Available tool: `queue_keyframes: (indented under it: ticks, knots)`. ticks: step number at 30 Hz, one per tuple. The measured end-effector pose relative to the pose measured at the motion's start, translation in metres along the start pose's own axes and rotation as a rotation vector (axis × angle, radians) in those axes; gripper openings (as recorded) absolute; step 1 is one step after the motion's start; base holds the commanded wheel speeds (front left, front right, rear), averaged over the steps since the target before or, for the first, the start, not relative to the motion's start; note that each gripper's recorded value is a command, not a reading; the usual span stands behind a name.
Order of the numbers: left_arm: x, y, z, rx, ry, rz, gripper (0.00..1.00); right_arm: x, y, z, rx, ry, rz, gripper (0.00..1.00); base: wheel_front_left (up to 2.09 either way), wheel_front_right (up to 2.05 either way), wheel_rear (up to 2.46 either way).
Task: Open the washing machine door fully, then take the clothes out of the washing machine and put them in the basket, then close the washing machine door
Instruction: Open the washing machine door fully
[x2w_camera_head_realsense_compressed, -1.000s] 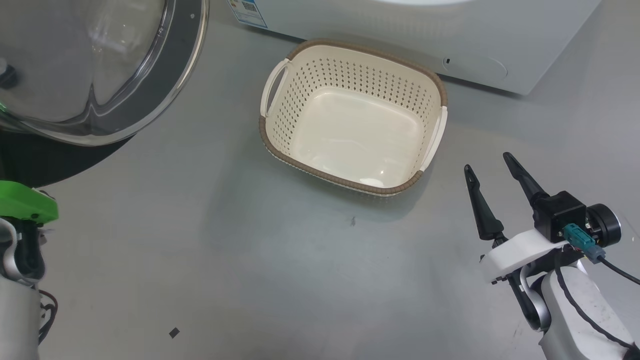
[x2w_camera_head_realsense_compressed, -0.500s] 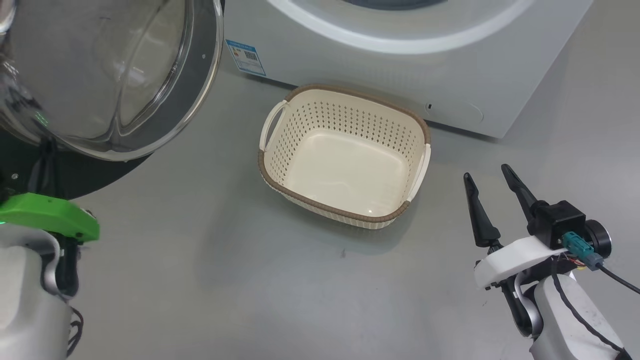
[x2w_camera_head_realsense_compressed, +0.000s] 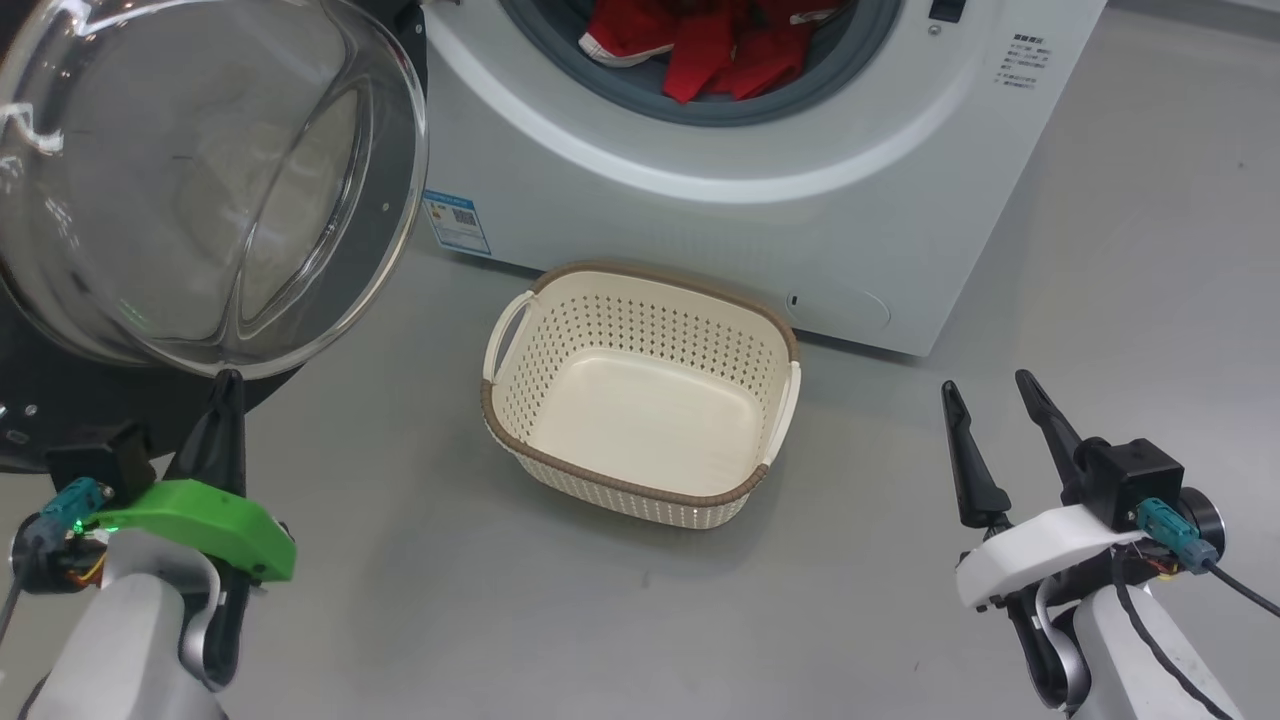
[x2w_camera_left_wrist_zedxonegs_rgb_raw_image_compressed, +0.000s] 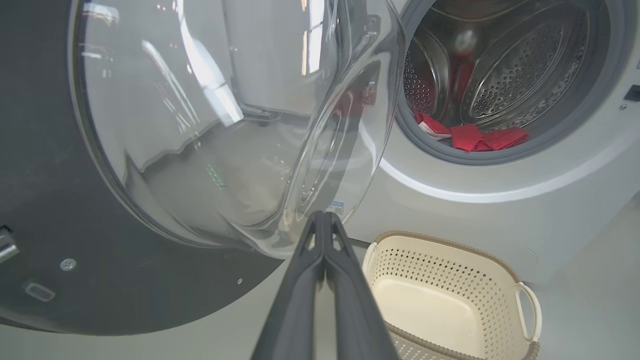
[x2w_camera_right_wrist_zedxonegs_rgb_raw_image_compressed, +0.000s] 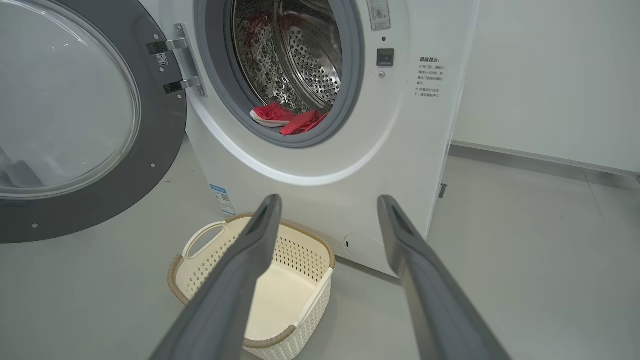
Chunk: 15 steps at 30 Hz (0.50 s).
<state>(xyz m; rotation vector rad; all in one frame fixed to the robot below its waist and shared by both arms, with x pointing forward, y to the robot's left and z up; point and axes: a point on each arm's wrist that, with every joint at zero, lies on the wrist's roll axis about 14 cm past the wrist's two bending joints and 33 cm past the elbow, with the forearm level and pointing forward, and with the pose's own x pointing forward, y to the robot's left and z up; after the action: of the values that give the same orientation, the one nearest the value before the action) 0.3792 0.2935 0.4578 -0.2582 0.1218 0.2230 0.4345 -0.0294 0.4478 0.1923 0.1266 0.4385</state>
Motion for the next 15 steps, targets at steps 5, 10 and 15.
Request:
queue_keyframes:
  ticks: [5,10,15]
  knots:
    - [-0.006,-0.025,-0.005,-0.008,-0.001,-0.068,0.0,-0.019,-0.013,0.005,-0.006,-0.007,-0.051,1.0,0.0,0.0,0.0]
    - [-0.013,-0.048,-0.016,-0.019,0.014,-0.132,0.0,-0.035,-0.025,0.011,-0.009,-0.024,-0.104,1.0,0.0,0.0,0.0]
    - [-0.013,-0.076,-0.011,-0.037,-0.013,-0.199,0.0,-0.049,-0.037,0.019,-0.012,-0.047,-0.15,1.0,0.0,0.0,0.0]
